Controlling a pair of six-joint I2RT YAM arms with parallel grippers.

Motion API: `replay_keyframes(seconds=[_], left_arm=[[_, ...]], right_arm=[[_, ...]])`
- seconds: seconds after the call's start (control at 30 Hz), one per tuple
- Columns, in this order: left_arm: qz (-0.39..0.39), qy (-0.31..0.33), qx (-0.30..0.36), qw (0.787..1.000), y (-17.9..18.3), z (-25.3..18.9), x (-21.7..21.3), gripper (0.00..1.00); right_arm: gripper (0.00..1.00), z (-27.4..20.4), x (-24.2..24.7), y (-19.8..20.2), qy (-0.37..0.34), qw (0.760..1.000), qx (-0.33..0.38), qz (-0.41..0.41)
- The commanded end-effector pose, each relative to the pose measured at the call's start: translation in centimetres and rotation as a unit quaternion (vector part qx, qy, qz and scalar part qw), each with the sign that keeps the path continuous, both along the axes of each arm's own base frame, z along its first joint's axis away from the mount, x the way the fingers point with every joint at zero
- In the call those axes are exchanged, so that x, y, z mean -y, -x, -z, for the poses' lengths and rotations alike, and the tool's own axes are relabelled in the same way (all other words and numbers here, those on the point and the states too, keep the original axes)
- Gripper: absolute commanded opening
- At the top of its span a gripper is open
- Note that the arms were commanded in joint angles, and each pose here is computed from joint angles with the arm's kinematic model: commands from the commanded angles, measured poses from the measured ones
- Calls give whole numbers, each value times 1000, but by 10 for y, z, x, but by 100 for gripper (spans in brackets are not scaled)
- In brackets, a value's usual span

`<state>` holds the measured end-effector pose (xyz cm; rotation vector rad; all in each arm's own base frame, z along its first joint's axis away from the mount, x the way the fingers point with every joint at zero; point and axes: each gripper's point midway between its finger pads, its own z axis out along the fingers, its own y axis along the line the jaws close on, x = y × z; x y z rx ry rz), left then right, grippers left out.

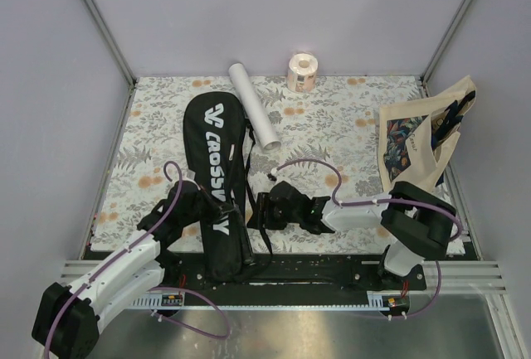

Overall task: Pack up the badminton gear
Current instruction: Place the racket in the racket bag.

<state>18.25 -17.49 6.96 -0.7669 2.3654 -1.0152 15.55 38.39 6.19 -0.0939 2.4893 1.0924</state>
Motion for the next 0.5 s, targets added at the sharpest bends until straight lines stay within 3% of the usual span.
replay_keyframes(seconds=[0.0, 0.13, 0.3, 0.47], left_arm=[[10, 18, 38, 999, -12, -28, 9, 0], [8, 24, 41, 999, -14, -32, 11, 0], [-3, 41, 36, 998, -12, -30, 11, 0], [-10, 45, 29, 999, -10, -22, 10, 0]], right_arm=[[54, -10, -27, 18, -62, 996, -26, -54], [51, -10, -48, 28, -84, 994, -38, -66], [31, -6, -68, 15, -107, 993, -43, -29], [24, -5, -84, 4, -133, 990, -48, -6]])
